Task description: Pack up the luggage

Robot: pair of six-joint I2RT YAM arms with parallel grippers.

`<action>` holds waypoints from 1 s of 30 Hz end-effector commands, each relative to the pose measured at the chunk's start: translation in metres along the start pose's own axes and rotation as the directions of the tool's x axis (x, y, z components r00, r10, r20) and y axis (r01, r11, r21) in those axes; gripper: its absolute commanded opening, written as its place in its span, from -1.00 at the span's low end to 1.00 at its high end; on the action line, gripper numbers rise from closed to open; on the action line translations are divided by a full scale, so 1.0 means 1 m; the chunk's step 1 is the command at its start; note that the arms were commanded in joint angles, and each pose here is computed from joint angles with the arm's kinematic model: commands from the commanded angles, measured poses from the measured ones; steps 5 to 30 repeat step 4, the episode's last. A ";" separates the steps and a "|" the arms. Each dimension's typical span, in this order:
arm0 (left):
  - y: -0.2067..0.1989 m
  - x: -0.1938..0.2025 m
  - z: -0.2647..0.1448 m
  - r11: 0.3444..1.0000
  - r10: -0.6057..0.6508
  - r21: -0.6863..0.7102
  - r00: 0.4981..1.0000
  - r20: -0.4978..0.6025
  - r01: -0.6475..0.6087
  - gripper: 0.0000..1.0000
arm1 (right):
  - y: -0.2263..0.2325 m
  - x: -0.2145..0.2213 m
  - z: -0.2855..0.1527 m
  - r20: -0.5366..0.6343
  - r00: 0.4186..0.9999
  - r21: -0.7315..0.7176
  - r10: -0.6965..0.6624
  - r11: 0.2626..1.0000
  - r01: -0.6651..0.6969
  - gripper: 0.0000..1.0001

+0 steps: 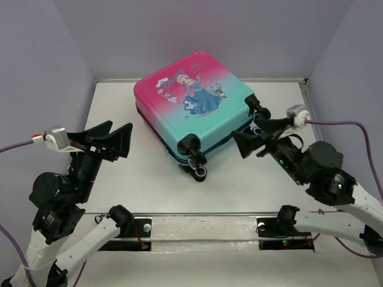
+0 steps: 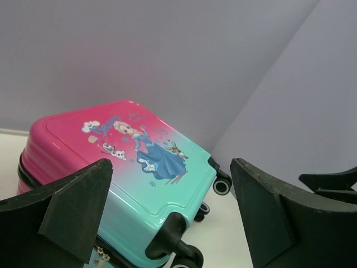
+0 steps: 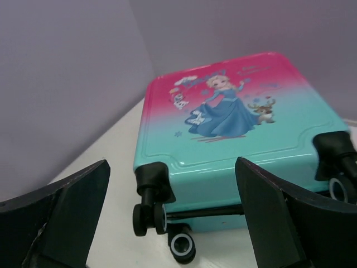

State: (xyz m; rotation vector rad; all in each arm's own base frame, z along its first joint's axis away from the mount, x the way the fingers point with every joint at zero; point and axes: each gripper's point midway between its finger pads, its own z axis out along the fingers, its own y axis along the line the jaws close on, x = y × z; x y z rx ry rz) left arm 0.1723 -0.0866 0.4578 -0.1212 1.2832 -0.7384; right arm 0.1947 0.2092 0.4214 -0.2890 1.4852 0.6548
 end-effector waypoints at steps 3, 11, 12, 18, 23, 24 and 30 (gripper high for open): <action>0.000 -0.022 -0.010 0.999 0.053 0.008 0.997 0.062 -0.053 0.98 | -0.031 -0.019 -0.020 0.134 0.991 0.100 0.027 0.994 -0.041 1.00; 0.001 -0.016 -0.007 0.999 0.051 0.001 0.998 0.046 -0.051 0.98 | -0.030 -0.016 -0.017 0.129 0.991 0.105 0.024 0.994 -0.038 1.00; 0.001 -0.016 -0.007 0.999 0.051 0.001 0.998 0.046 -0.051 0.98 | -0.030 -0.016 -0.017 0.129 0.991 0.105 0.024 0.994 -0.038 1.00; 0.001 -0.016 -0.007 0.999 0.051 0.001 0.998 0.046 -0.051 0.98 | -0.030 -0.016 -0.017 0.129 0.991 0.105 0.024 0.994 -0.038 1.00; 0.001 -0.016 -0.007 0.999 0.051 0.001 0.998 0.046 -0.051 0.98 | -0.030 -0.016 -0.017 0.129 0.991 0.105 0.024 0.994 -0.038 1.00; 0.001 -0.016 -0.007 0.999 0.051 0.001 0.998 0.046 -0.051 0.98 | -0.030 -0.016 -0.017 0.129 0.991 0.105 0.024 0.994 -0.038 1.00; 0.001 -0.016 -0.007 0.999 0.051 0.001 0.998 0.046 -0.051 0.98 | -0.030 -0.016 -0.017 0.129 0.991 0.105 0.024 0.994 -0.038 1.00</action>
